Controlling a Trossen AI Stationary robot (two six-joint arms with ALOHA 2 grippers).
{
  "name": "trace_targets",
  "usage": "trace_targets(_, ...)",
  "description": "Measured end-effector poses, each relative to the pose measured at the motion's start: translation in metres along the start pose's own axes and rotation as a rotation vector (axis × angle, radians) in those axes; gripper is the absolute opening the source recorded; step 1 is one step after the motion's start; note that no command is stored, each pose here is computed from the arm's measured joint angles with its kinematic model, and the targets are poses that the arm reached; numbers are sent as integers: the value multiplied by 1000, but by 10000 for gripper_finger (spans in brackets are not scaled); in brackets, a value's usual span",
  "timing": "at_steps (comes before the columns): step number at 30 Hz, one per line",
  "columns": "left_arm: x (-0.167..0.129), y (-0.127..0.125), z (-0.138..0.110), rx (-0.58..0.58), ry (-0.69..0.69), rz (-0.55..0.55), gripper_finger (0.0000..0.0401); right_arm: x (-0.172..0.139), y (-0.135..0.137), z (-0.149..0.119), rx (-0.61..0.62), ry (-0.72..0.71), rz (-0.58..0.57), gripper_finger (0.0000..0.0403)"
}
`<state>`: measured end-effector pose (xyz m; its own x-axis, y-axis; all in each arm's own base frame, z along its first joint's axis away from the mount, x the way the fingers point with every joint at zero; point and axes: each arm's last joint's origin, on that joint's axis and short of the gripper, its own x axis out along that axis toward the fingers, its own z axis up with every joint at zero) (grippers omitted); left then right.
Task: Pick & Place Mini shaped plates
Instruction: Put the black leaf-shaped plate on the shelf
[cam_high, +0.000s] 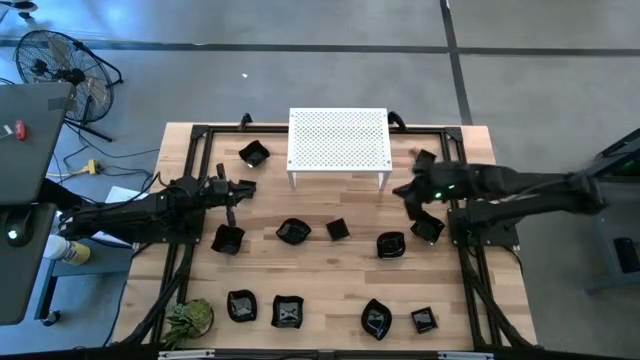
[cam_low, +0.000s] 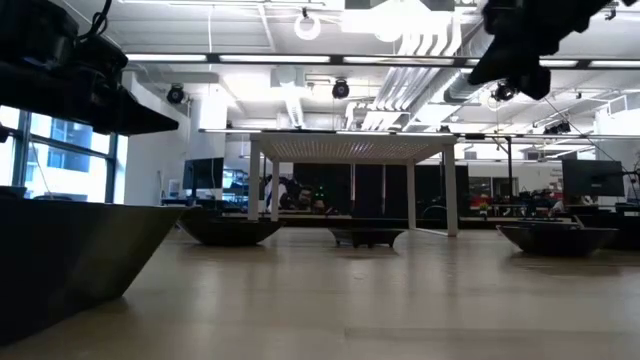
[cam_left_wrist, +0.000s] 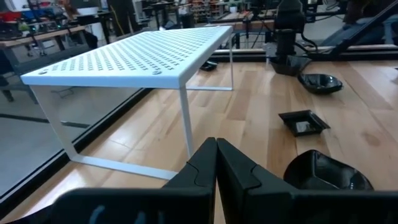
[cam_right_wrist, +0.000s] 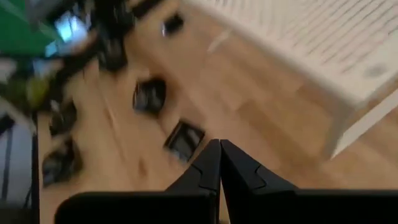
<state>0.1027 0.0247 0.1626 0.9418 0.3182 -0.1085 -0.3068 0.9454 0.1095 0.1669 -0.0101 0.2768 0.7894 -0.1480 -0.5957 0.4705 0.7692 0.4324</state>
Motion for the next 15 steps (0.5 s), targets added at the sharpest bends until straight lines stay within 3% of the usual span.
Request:
trace_targets(5,0,-1,1,-87,-9,-50,1,31,8,-11,-18,219,45,1)
trace_targets(12,0,-2,1,-308,-2,-56,1,54,2,-32,-220,511,109,28)
trace_targets(15,0,-2,0,-344,13,-57,1,55,-2,-38,-313,581,106,54)
